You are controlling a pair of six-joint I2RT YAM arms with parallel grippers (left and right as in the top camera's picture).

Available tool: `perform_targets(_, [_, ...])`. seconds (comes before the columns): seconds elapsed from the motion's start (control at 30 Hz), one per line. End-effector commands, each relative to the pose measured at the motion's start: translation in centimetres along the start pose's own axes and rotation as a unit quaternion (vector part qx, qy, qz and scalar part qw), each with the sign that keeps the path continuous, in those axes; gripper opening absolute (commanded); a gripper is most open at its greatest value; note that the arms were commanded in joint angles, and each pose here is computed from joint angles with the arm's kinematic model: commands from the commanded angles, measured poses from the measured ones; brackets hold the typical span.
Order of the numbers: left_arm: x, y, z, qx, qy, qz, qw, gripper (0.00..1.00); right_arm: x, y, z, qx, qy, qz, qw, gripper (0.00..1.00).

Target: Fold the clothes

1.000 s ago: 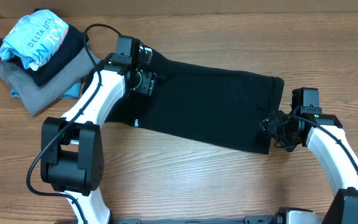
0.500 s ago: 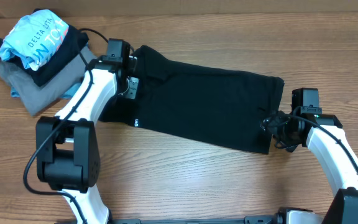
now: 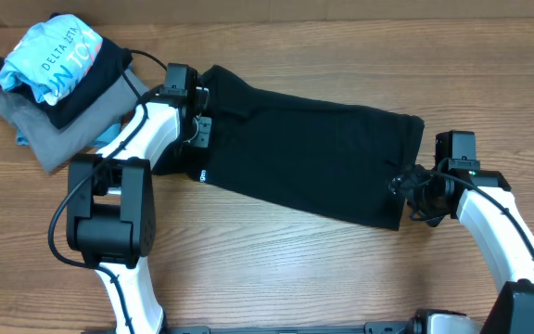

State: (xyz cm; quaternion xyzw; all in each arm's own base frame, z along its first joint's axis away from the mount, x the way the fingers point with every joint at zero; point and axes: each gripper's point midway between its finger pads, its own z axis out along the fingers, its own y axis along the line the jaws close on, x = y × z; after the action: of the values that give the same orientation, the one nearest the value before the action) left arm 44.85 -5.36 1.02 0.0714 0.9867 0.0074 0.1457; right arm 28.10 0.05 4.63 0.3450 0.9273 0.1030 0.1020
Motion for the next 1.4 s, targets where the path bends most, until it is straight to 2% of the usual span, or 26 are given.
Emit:
perform_targets(0.0, [-2.2,0.2,-0.8,-0.001,-0.022,-0.022,1.000,0.07,-0.6,0.0,-0.2,0.002,-0.008,0.001,1.000,0.75])
perform_targets(0.17, [-2.6,0.7,-1.9,-0.016,-0.015,-0.022,1.000,0.21,-0.6,0.0,-0.2,0.002,-0.008,0.001,1.000,0.75])
perform_targets(0.3, [0.5,2.4,-2.1,-0.065,0.047,-0.018,0.997,0.24,-0.3,-1.2,-0.3,0.031,-0.006,0.004,0.999,0.75])
perform_targets(0.47, [4.7,4.3,-2.9,-0.086,0.132,-0.024,0.987,0.31,0.3,-2.9,-0.2,0.072,-0.001,0.008,0.997,0.76])
perform_targets(0.57, [6.4,5.6,-3.1,-0.091,0.163,-0.063,0.980,0.32,0.6,-3.0,0.3,0.071,0.008,0.008,0.997,0.72])
perform_targets(0.73, [8.9,8.1,-2.1,-0.089,0.184,-0.121,0.971,0.32,1.8,-0.8,2.8,-0.002,0.046,-0.027,0.999,0.52])
perform_targets(0.77, [9.2,8.4,-1.7,-0.082,0.184,-0.131,0.971,0.31,1.9,-0.3,3.3,-0.019,0.051,-0.031,0.998,0.51])
perform_targets(0.93, [10.3,7.8,0.6,-0.034,0.169,-0.158,0.972,0.31,0.7,1.5,4.4,-0.065,0.031,-0.055,0.996,0.50])
perform_targets(1.03, [10.5,7.2,1.2,-0.021,0.165,-0.153,0.974,0.31,-0.2,3.3,3.9,-0.104,0.014,-0.099,0.990,0.48])
perform_targets(1.23, [10.6,7.0,1.1,-0.020,0.169,-0.133,0.976,0.33,-2.2,4.9,2.8,-0.120,-0.020,-0.136,0.983,0.51])
perform_targets(1.37, [10.7,7.0,1.1,-0.020,0.171,-0.133,0.976,0.31,-3.7,4.3,2.9,-0.092,-0.055,-0.136,0.985,0.51])
